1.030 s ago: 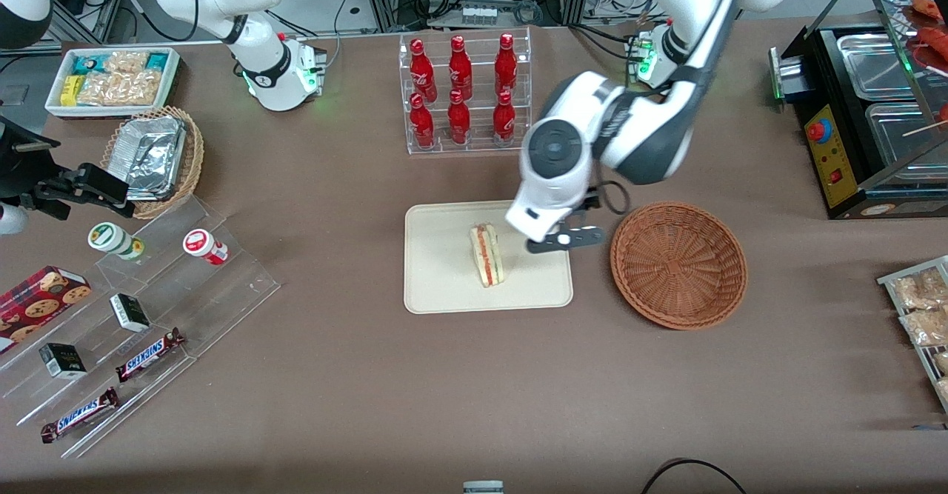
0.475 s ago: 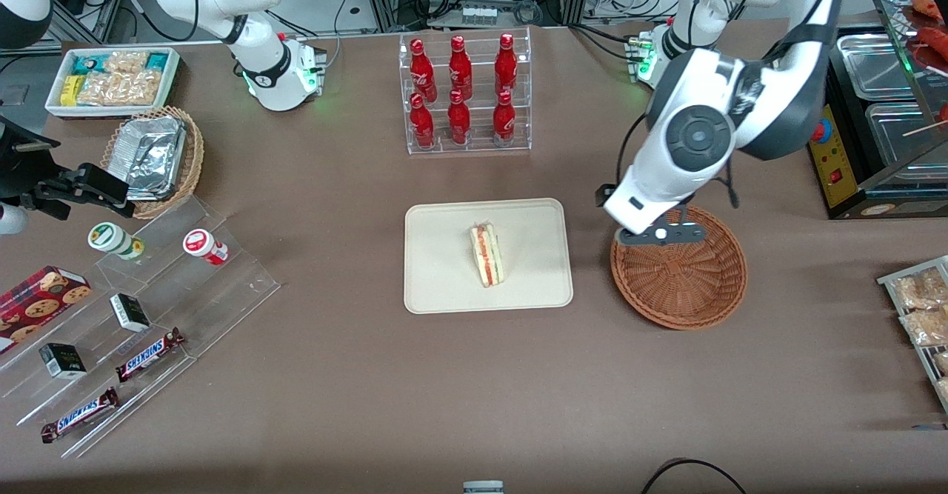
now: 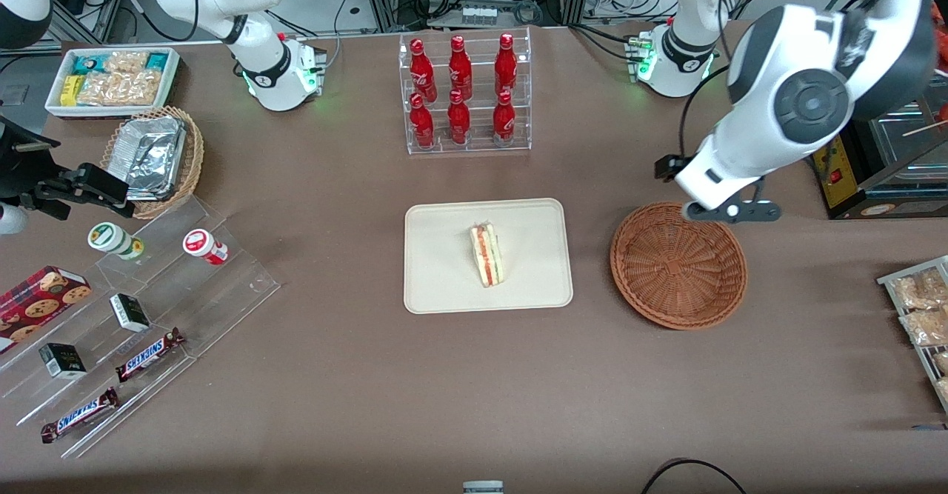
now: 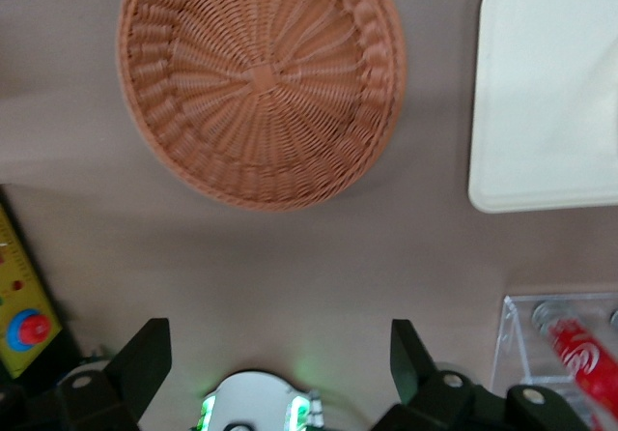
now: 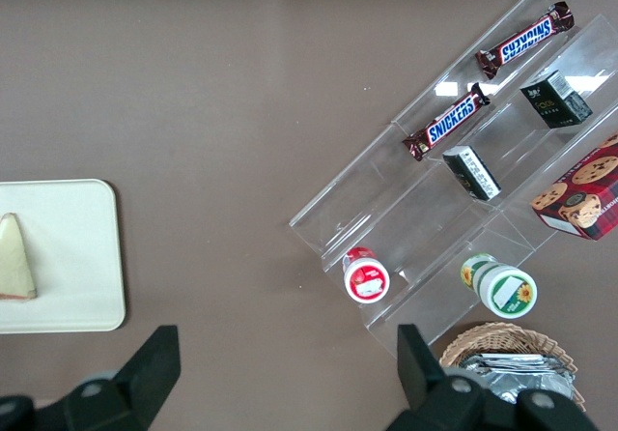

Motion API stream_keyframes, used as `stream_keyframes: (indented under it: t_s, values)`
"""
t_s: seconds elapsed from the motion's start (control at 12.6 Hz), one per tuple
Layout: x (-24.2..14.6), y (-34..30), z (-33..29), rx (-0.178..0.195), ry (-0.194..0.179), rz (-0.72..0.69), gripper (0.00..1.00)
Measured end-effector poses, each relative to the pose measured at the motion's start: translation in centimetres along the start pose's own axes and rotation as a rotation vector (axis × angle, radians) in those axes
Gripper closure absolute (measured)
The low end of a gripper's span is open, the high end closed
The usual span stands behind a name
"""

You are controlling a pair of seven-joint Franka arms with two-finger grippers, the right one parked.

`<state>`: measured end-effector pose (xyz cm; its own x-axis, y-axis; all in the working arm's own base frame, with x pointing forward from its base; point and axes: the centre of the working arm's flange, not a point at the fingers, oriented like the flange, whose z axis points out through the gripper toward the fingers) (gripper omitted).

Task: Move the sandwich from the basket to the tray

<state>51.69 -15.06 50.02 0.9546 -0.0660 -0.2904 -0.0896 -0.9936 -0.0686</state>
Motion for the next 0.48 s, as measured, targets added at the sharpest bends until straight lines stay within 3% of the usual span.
stream_keyframes:
  t_s: [0.32, 0.48]
  values:
    - [-2.5, -6.5, -4.3, -0.021, -0.015, 0.035, 0.00]
    - [-3.1, -10.1, -6.7, -0.041, 0.009, 0.013, 0.00]
